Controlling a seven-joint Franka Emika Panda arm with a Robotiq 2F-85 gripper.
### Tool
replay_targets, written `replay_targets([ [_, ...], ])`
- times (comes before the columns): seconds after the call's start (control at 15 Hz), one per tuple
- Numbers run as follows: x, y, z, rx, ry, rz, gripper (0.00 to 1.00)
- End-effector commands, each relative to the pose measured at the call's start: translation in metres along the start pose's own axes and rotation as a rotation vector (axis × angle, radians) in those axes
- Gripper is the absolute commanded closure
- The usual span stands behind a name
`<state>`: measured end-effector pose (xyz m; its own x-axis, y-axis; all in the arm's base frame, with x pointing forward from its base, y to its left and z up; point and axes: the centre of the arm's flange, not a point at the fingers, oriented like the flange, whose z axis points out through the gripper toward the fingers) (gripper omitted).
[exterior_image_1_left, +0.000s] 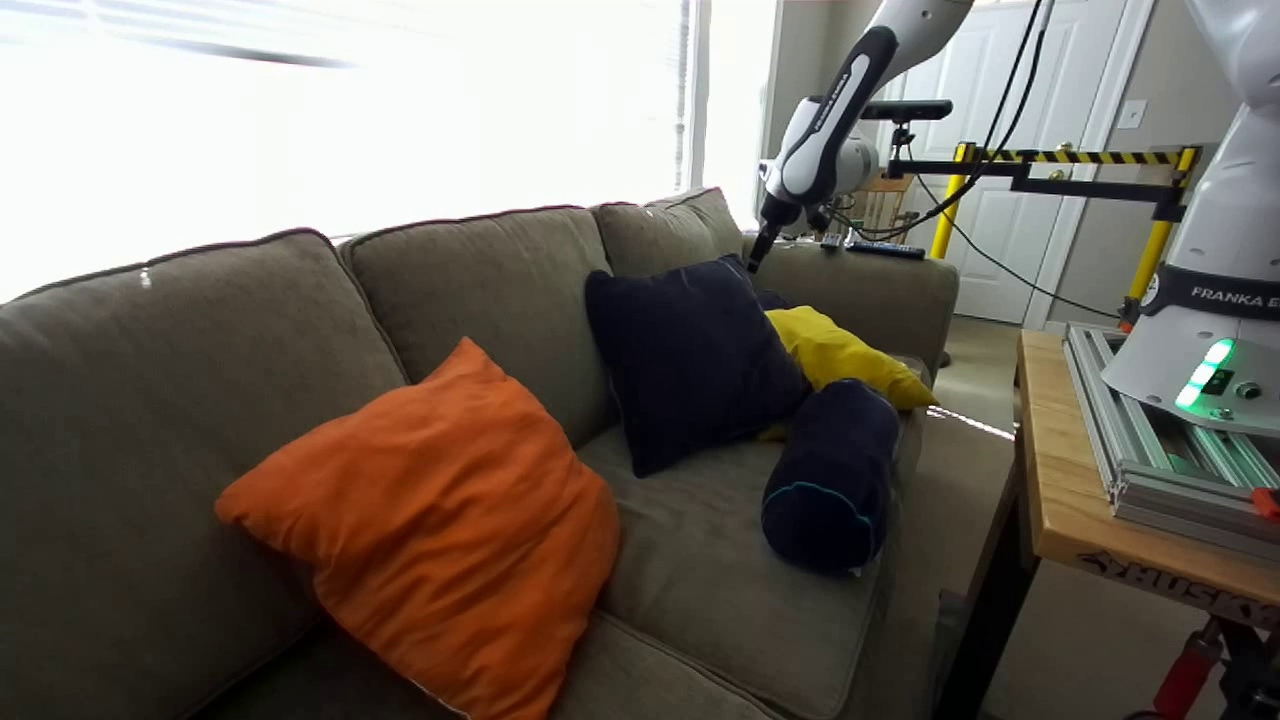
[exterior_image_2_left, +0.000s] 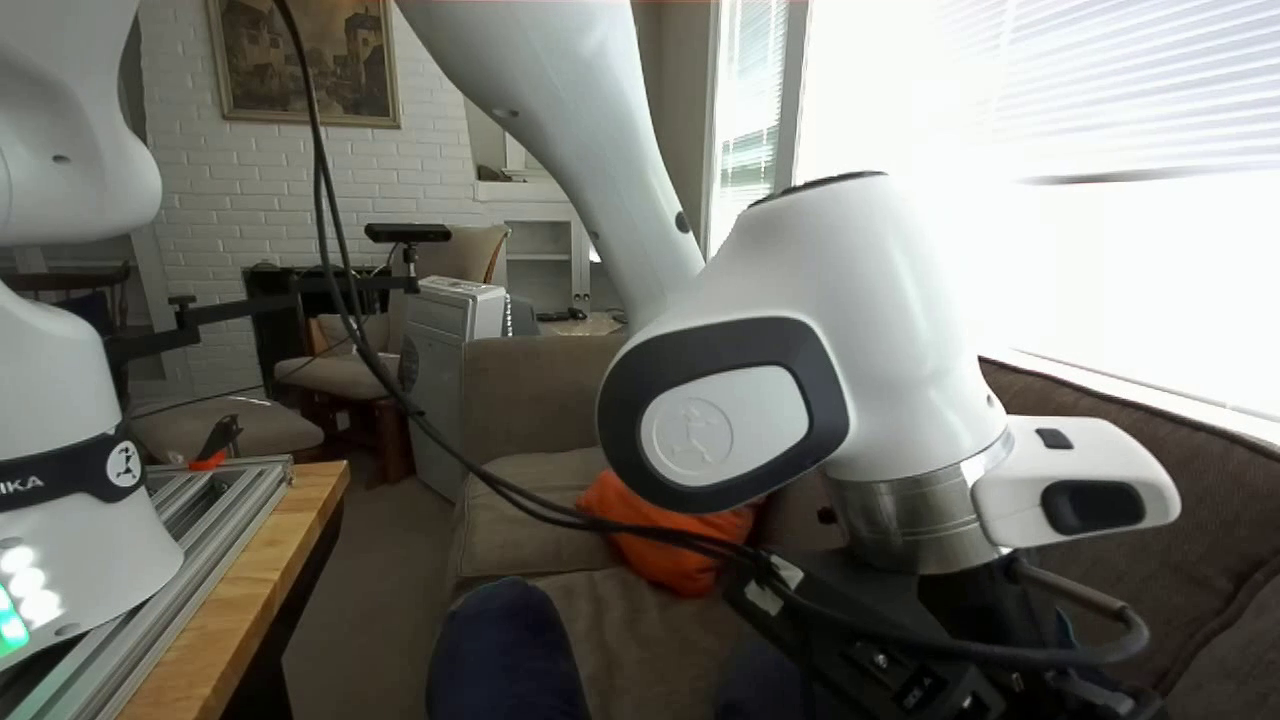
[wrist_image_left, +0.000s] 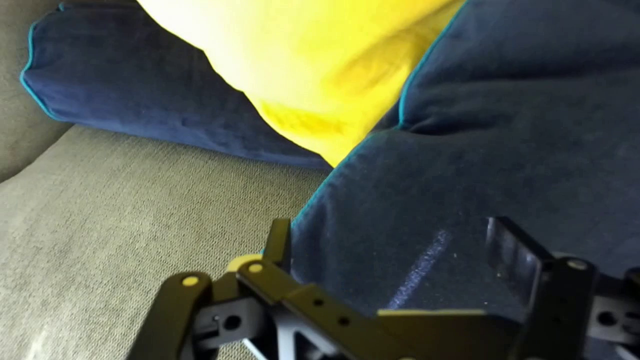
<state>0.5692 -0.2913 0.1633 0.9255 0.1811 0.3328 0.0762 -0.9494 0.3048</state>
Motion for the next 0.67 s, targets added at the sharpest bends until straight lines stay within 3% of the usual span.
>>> replay_targets([
  [0.0,-0.002,0.010,0.035,-0.038,0.094,-0.006,0.00],
  [0.2,-0.007,0.007,0.054,-0.010,0.060,0.025,0.00],
  [0.6,-0.010,0.005,0.088,0.041,0.072,0.057,0.00],
])
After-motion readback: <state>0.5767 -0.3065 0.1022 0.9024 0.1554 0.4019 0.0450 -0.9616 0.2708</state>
